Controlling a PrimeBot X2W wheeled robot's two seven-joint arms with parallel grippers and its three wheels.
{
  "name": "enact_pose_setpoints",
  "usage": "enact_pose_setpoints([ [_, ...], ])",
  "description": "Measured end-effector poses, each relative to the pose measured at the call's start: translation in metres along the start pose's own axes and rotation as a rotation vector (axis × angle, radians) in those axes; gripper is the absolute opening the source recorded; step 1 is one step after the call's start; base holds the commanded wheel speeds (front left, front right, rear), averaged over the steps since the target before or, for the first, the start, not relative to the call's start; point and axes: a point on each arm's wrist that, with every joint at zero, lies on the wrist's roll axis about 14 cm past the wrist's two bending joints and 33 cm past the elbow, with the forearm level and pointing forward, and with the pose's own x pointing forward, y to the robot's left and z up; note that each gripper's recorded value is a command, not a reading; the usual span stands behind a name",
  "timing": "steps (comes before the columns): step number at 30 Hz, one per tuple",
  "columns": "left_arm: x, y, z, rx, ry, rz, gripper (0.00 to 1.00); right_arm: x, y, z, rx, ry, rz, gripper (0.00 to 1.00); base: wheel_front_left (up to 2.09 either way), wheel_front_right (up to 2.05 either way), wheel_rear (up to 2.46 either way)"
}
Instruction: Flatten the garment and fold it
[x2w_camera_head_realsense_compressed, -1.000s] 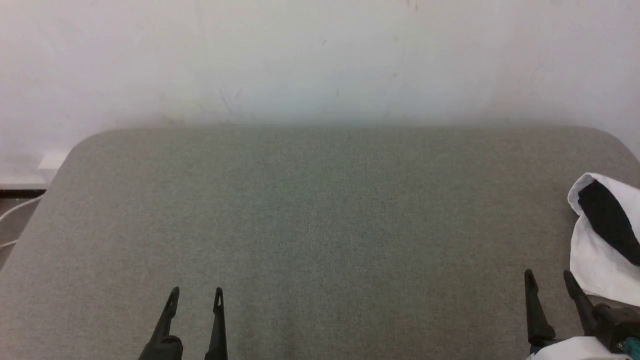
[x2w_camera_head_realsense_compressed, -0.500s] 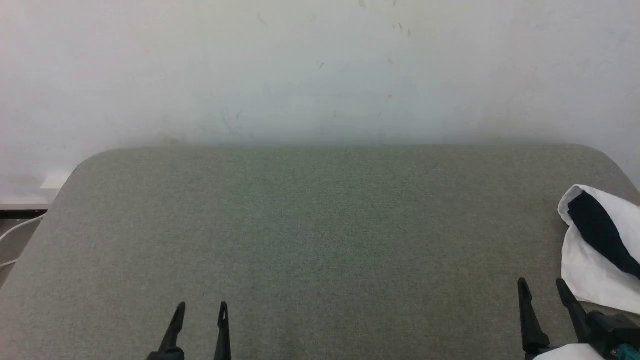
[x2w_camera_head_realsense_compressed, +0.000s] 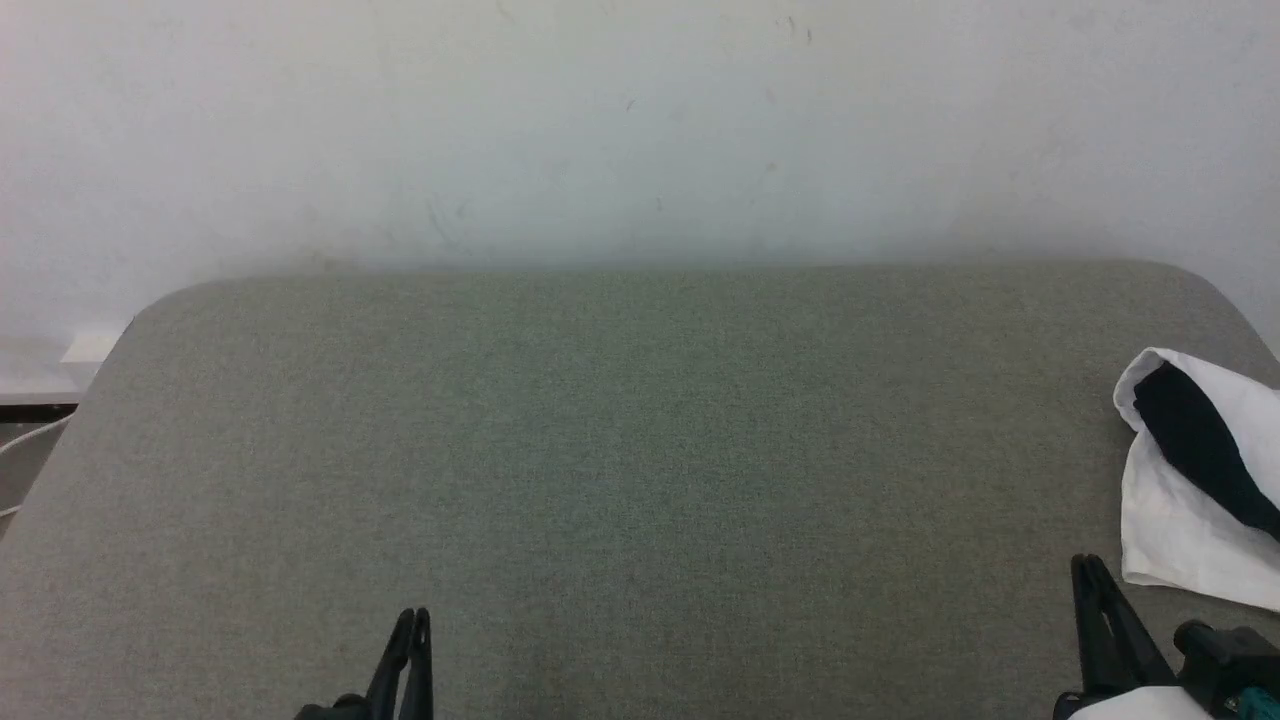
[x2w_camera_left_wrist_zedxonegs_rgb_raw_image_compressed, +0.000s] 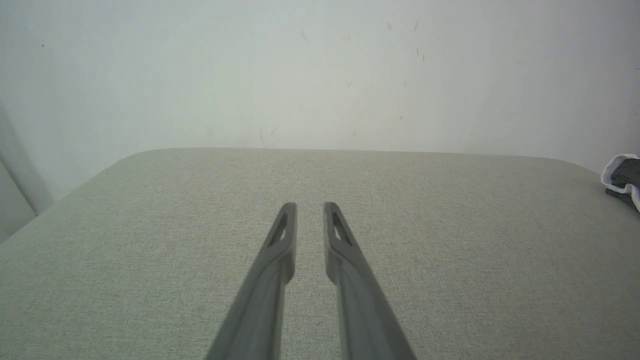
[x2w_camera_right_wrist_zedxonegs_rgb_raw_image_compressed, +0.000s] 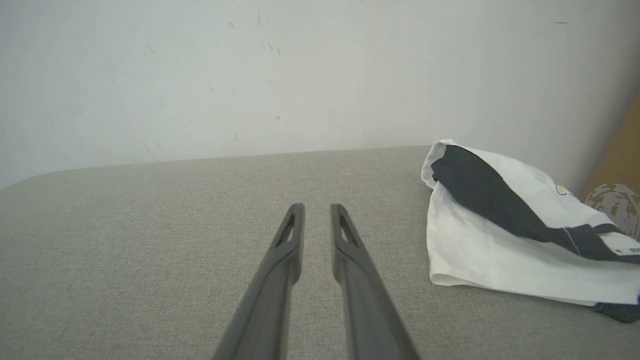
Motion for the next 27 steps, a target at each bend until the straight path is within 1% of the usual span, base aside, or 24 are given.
enact_pose_setpoints([
  [27,0.012,0.001,-0.001,0.011,0.029,0.000,0.00,0.007,0.008,0.000,-0.017,0.027,0.025,0.00,0.00,0.00,0.00],
])
